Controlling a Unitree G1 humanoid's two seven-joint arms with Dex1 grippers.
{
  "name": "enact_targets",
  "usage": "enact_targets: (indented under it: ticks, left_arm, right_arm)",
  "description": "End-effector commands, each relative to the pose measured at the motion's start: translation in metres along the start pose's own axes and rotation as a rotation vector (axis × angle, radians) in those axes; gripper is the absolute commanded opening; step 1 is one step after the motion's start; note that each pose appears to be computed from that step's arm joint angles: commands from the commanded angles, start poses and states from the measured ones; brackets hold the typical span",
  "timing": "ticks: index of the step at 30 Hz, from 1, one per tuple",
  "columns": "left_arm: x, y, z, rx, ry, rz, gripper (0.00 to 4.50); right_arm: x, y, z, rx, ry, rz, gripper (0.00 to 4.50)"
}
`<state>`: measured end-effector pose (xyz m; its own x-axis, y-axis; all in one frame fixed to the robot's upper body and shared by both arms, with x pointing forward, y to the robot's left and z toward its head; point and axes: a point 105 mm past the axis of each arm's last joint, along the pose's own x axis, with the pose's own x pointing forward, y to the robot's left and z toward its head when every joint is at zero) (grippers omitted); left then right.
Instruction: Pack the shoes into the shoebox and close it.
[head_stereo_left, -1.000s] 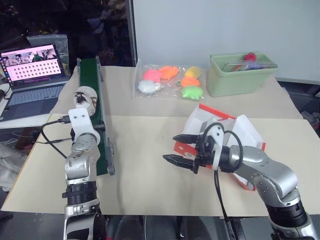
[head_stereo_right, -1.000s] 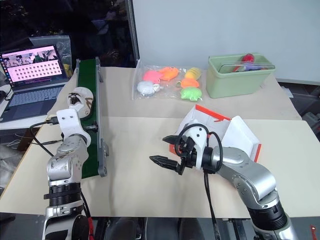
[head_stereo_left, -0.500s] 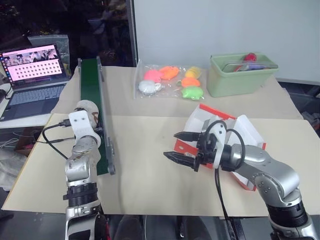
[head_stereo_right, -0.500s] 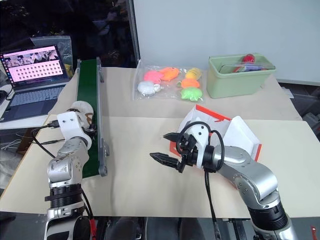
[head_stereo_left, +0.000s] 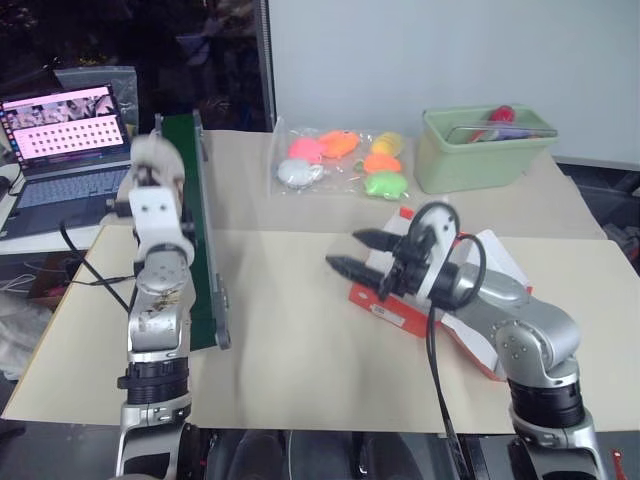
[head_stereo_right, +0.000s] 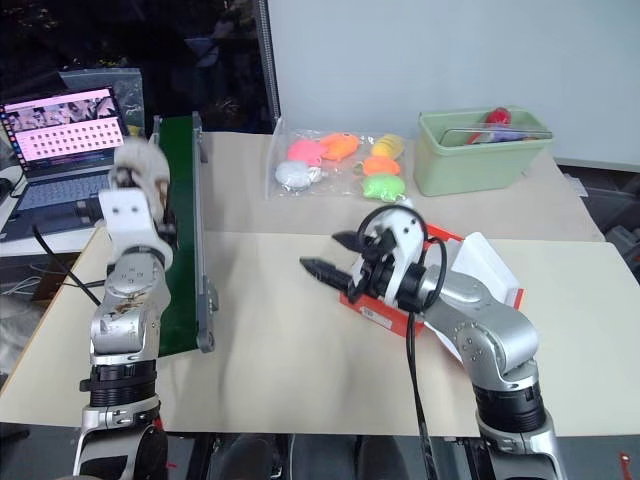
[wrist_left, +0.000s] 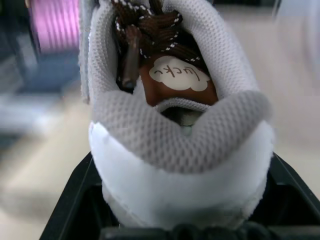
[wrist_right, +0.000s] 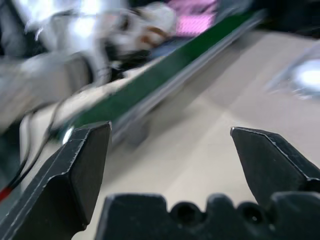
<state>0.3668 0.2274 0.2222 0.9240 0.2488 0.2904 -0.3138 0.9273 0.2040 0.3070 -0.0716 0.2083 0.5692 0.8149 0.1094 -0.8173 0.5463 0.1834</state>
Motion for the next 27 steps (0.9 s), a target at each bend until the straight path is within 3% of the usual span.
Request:
enact_targets:
  ticks: [1, 6, 11, 16, 27]
  left_arm:
    - [-0.015, -0.042, 0.052, -0.015, -0.264, -0.221, 2.77]
    - [-0.056, -0.110, 0.058, -0.315, -0.206, -0.710, 2.77]
    - [-0.075, -0.125, 0.061, -0.327, -0.196, -0.868, 2.77]
    - [-0.077, -0.129, 0.077, -0.323, -0.227, -0.946, 2.77]
    - [-0.079, -0.139, 0.083, -0.333, -0.209, -1.008, 2.77]
  right_arm:
    - [0.005, -0.007, 0.012, 0.168, -0.079, -0.028, 4.50]
    - [0.016, -0.019, 0.020, 0.533, -0.202, -0.024, 4.50]
    - [0.017, -0.028, 0.042, 0.776, -0.335, 0.023, 4.50]
    - [0.027, -0.021, 0.047, 0.832, -0.332, 0.055, 4.50]
    - [0.043, 0.005, 0.050, 0.774, -0.278, 0.109, 4.50]
